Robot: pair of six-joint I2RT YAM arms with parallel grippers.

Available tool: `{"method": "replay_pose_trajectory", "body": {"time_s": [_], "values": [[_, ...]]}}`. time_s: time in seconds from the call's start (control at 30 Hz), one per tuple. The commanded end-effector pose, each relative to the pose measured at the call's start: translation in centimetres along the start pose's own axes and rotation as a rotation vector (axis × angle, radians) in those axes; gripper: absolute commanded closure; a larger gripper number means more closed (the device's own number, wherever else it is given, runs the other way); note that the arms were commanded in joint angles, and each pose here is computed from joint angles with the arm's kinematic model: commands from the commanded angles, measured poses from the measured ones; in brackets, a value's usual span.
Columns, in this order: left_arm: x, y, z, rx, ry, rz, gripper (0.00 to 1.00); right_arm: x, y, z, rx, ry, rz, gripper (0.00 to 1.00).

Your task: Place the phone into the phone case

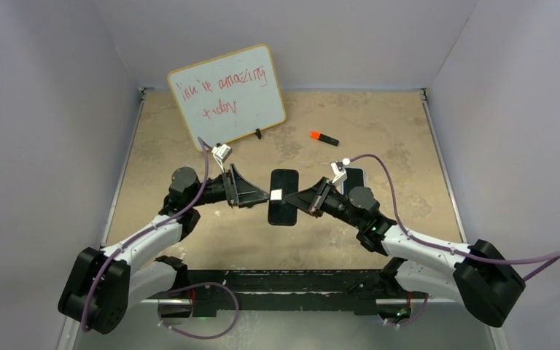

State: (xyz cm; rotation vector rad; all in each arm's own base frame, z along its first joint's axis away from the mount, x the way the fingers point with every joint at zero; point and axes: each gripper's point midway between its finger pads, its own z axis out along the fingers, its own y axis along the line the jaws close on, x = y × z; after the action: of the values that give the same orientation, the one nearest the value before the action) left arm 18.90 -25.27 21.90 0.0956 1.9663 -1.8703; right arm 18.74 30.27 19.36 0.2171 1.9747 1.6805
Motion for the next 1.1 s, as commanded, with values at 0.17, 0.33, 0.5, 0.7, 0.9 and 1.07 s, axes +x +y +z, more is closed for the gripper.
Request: {"method": "replay_pose_trajectory", "body": {"time_s": [0.17, 0.33, 0.5, 0.7, 0.9, 1.07], "values": [[0.3, -1.0, 0.1, 0.035, -0.031, 0.006, 0.3, -4.8, 4.1, -0.6, -0.115, -0.237, 0.018, 1.0], [0.8, -0.5, 1.4, 0.029, -0.006, -0.009, 0.34, -4.9, 4.0, -0.4, -0.119, -0.242, 0.028, 1.0], [2.0, -0.2, 2.7, 0.026, 0.036, -0.026, 0.46, -4.8, 3.8, -0.4, -0.116, -0.243, 0.038, 1.0], [2.5, 1.4, 3.3, -0.05, 0.069, -0.034, 0.99, -5.0, 3.4, -0.5, -0.083, -0.252, 0.023, 1.0], [2.0, 3.8, 3.4, -0.259, 0.105, 0.05, 1.0, -4.8, 2.2, -0.2, -0.01, -0.232, -0.016, 1.0], [1.3, 3.9, 3.1, -0.323, 0.108, 0.098, 0.76, -4.6, 1.6, 0.1, 0.039, -0.21, -0.029, 1.0]]}}
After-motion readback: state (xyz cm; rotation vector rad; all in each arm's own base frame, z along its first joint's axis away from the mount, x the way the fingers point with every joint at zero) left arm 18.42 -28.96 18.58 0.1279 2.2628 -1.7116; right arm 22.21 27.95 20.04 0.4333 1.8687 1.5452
